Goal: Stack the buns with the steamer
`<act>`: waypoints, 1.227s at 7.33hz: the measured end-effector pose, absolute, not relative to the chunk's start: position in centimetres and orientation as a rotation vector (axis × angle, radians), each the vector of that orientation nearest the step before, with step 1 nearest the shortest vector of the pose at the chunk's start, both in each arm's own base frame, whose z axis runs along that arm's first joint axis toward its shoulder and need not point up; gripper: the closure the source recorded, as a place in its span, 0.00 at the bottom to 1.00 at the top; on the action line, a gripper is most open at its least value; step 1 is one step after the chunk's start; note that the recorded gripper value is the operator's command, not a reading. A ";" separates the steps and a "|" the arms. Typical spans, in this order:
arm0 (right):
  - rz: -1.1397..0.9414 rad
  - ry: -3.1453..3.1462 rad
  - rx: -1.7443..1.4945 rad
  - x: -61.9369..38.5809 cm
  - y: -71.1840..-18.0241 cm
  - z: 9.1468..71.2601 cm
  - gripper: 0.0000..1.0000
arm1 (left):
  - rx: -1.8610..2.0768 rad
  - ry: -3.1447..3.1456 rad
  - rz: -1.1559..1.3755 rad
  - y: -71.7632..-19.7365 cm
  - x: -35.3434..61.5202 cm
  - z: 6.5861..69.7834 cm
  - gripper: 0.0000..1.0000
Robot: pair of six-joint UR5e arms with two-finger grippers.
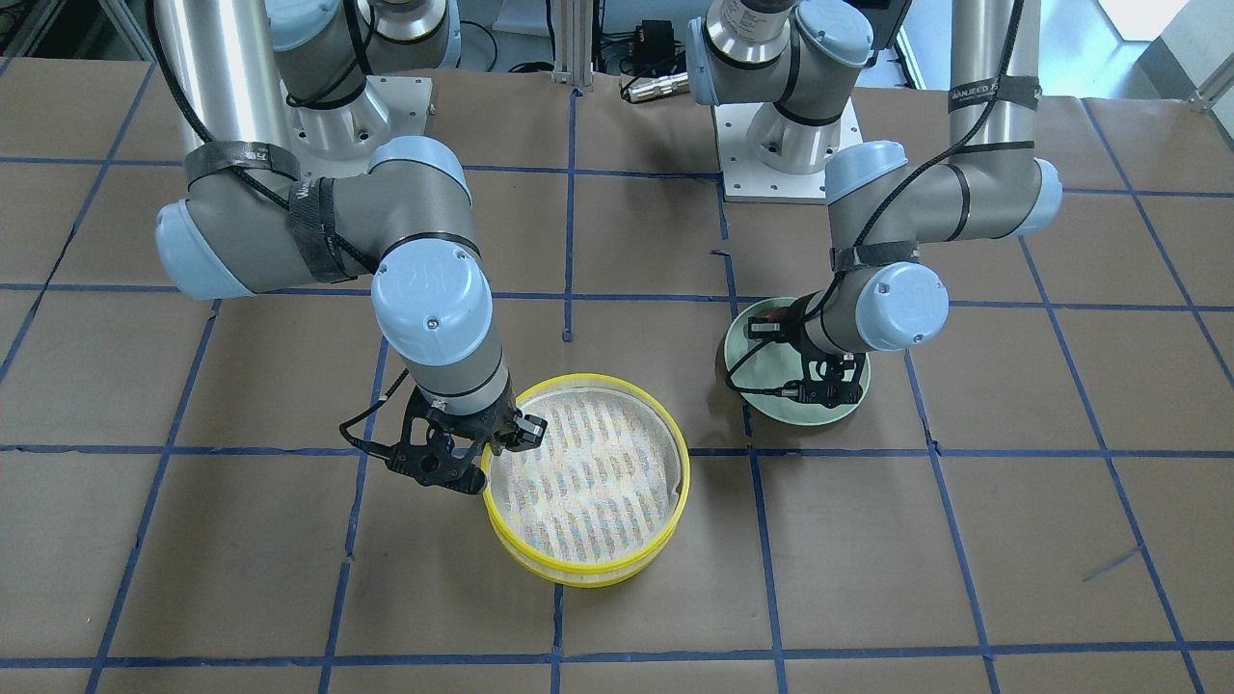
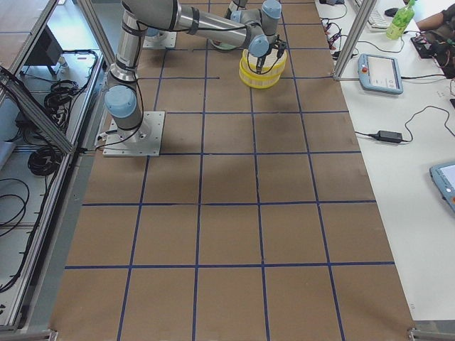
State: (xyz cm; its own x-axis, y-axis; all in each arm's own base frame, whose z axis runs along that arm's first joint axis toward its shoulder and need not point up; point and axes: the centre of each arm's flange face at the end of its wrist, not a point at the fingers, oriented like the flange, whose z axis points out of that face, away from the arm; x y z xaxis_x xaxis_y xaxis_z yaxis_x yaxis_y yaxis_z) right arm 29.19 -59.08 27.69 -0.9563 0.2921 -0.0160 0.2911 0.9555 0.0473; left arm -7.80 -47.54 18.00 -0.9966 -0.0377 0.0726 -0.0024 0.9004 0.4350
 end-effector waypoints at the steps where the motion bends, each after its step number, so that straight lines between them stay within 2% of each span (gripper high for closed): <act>1: 0.070 3.089 0.452 29.4 -58.7 27.9 0.95 | 0.029 -2.996 -0.643 -48.5 -7.7 19.1 1.00; 3: 0.081 3.095 0.441 29.4 -58.3 27.5 0.91 | 0.073 -2.986 -0.546 -52.0 -7.5 24.5 1.00; 4: 0.086 3.094 0.439 29.4 -58.2 27.3 0.81 | 0.143 -2.961 -0.498 -54.0 -7.6 28.1 1.00; 5: 0.090 3.092 0.442 29.5 -58.2 27.2 0.58 | 0.236 -2.927 -0.445 -55.6 -8.1 31.0 1.00; 6: 0.091 3.089 0.445 29.5 -58.2 27.1 0.13 | 0.333 -2.877 -0.393 -56.6 -8.9 33.1 1.00; 7: 0.090 3.089 0.444 29.5 -58.3 27.0 0.01 | 0.432 -2.809 -0.338 -57.5 -9.9 34.5 1.00; 9: 0.070 3.087 0.434 28.9 -58.8 27.5 0.01 | 0.546 -2.670 -0.243 -58.7 -14.2 35.9 0.96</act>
